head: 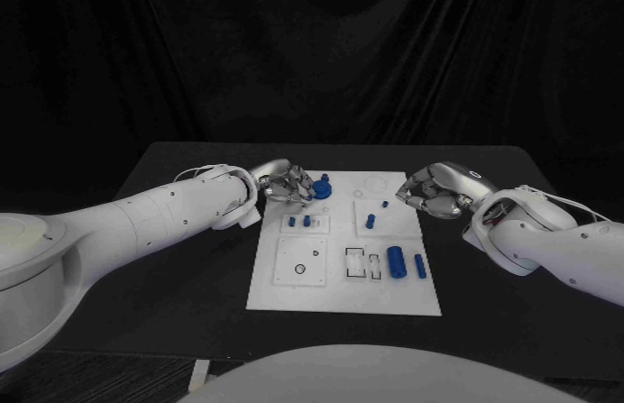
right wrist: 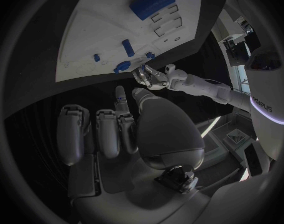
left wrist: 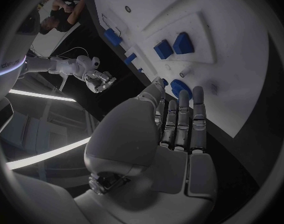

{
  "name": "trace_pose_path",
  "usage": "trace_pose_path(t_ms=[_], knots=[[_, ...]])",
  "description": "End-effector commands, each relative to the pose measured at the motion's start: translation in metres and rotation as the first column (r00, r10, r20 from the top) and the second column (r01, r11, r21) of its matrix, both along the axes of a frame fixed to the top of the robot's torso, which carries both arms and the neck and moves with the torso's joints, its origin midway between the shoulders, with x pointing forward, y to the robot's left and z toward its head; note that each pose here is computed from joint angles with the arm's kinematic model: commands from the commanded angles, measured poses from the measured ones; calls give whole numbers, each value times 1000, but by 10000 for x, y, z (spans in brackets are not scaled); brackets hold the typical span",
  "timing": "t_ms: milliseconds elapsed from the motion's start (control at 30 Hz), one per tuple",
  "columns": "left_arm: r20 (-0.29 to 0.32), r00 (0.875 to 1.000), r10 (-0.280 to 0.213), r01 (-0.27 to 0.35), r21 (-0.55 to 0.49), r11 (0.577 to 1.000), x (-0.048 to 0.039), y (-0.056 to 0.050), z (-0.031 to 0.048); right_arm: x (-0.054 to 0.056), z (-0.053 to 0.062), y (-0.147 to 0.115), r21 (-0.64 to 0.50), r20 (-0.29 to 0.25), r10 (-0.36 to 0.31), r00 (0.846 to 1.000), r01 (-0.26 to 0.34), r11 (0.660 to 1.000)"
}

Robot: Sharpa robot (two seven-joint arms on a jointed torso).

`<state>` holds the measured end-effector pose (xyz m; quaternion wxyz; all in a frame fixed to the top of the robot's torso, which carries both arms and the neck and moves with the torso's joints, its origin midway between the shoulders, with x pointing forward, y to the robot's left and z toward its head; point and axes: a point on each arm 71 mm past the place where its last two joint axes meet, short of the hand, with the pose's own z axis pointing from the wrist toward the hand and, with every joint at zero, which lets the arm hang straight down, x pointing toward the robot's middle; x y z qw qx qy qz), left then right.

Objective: Assemble the parts on the task board

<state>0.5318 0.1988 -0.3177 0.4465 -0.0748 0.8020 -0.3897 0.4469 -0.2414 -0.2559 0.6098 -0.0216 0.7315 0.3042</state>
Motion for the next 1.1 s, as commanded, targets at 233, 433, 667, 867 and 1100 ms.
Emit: trace_pose_path(t_ms=[233,433,667,867,1100], knots=[[-39,999,-9,9,-13,1000,-22,-15,-41,-1,-19,6,-8,-14,-12,1000,12,1000],[-37,999,-5,4,-11,1000,-19,-11,-46,0,-22,10,-9,-16,-11,1000,11,1000],[-32,999,10,-10,-2,1000,-6,11,-55,-1,-24,9,-9,-18,-11,1000,11,1000],[-35,999,17,-17,4,1000,0,20,-65,-1,-25,8,-10,-18,-11,1000,10,1000],[-46,999,19,-19,10,1000,2,15,-80,-3,-26,7,-11,-20,-10,1000,10,1000]])
